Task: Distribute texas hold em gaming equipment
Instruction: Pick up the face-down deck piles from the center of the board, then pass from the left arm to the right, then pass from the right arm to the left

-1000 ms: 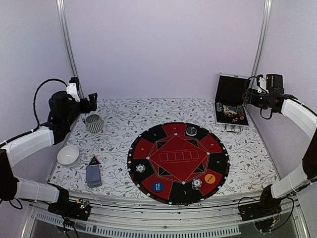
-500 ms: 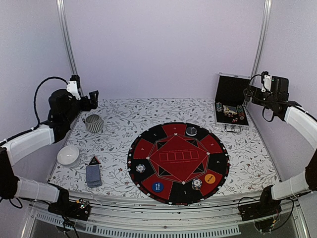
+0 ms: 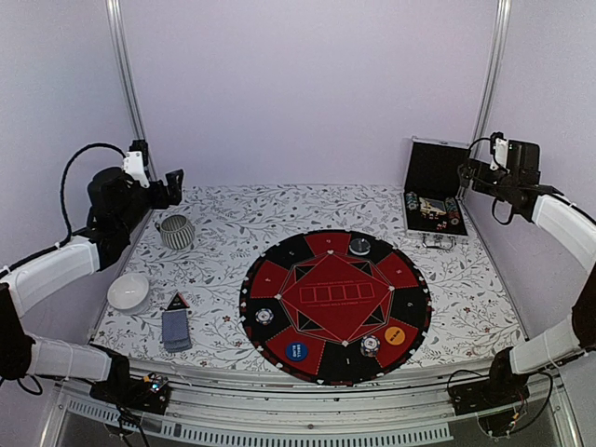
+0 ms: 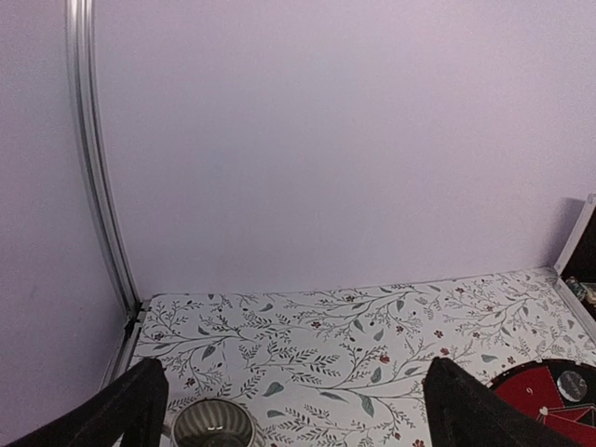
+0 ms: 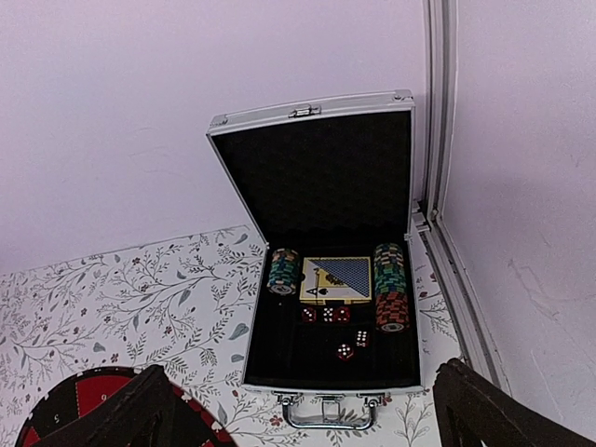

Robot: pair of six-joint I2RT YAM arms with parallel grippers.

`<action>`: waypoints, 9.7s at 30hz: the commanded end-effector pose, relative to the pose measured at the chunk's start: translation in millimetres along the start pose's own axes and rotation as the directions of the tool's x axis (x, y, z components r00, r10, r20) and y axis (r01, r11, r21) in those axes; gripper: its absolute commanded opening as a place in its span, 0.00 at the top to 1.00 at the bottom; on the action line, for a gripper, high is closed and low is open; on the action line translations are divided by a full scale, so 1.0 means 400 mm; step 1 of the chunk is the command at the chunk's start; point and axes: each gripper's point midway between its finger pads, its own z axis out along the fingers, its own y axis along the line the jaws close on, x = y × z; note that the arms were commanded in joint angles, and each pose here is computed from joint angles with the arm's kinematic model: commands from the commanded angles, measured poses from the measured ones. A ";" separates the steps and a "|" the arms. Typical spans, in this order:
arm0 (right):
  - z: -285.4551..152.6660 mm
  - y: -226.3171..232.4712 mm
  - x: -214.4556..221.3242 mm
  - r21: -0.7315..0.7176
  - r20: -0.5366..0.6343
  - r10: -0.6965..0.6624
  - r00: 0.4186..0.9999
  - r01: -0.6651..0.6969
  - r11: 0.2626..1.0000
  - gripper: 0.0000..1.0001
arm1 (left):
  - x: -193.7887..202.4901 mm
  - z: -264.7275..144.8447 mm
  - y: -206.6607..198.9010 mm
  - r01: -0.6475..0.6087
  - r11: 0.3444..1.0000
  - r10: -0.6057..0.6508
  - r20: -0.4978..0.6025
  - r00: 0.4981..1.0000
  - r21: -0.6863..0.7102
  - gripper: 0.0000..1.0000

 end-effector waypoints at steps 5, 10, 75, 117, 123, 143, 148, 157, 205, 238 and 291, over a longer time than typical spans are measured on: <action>0.033 -0.002 -0.053 0.018 0.015 0.022 1.000 -0.022 1.000 0.01 | 0.005 0.000 0.003 -0.041 0.999 0.041 -0.006 0.999 0.010 0.02; 0.065 0.036 -0.064 -0.060 -0.037 0.039 0.999 -0.041 0.997 0.01 | 0.004 0.000 0.005 -0.046 0.999 0.046 -0.005 0.999 0.005 0.02; -0.016 0.157 0.116 -0.352 -0.184 0.014 0.983 -0.079 0.933 0.10 | 0.729 -0.513 -0.082 0.050 0.858 -0.502 -0.812 0.299 -0.511 0.02; -0.024 0.158 0.103 -0.348 -0.176 0.034 0.984 -0.094 0.933 0.10 | 0.723 -0.485 -0.105 0.047 0.918 -0.386 -0.862 0.330 -0.393 0.56; -0.029 0.159 0.100 -0.349 -0.176 0.038 0.984 -0.099 0.932 0.10 | 0.639 -0.415 -0.100 0.007 0.944 -0.295 -0.838 0.460 -0.329 0.56; -0.035 0.259 0.133 -0.470 -0.256 0.037 0.966 -0.158 0.869 0.12 | 0.444 -0.211 -0.249 -0.133 0.978 0.210 -0.758 0.617 0.162 0.57; -0.027 0.305 0.146 -0.504 -0.281 0.019 0.960 -0.164 0.848 0.13 | 0.415 -0.201 -0.289 -0.146 0.951 0.302 -0.723 0.622 0.272 0.57; -0.022 0.358 0.170 -0.539 -0.316 -0.007 0.949 -0.174 0.824 0.13 | 0.408 -0.200 -0.315 -0.196 0.912 0.401 -0.684 0.609 0.360 0.57; -0.152 0.877 0.410 -0.851 -0.466 -0.322 0.824 -0.318 0.418 0.15 | 0.428 -0.257 -0.554 -0.339 0.537 0.799 -0.337 0.497 0.773 0.57; -0.188 1.181 0.704 -0.771 -0.586 -0.526 0.616 -0.624 0.128 0.33 | 0.367 -0.233 -0.606 -0.390 0.519 0.792 -0.255 0.555 0.761 0.59; -0.311 1.049 0.394 -0.861 -0.484 -0.442 0.755 -0.501 0.086 0.98 | 0.161 -0.241 -0.676 -0.591 0.381 0.505 0.376 0.777 0.711 0.09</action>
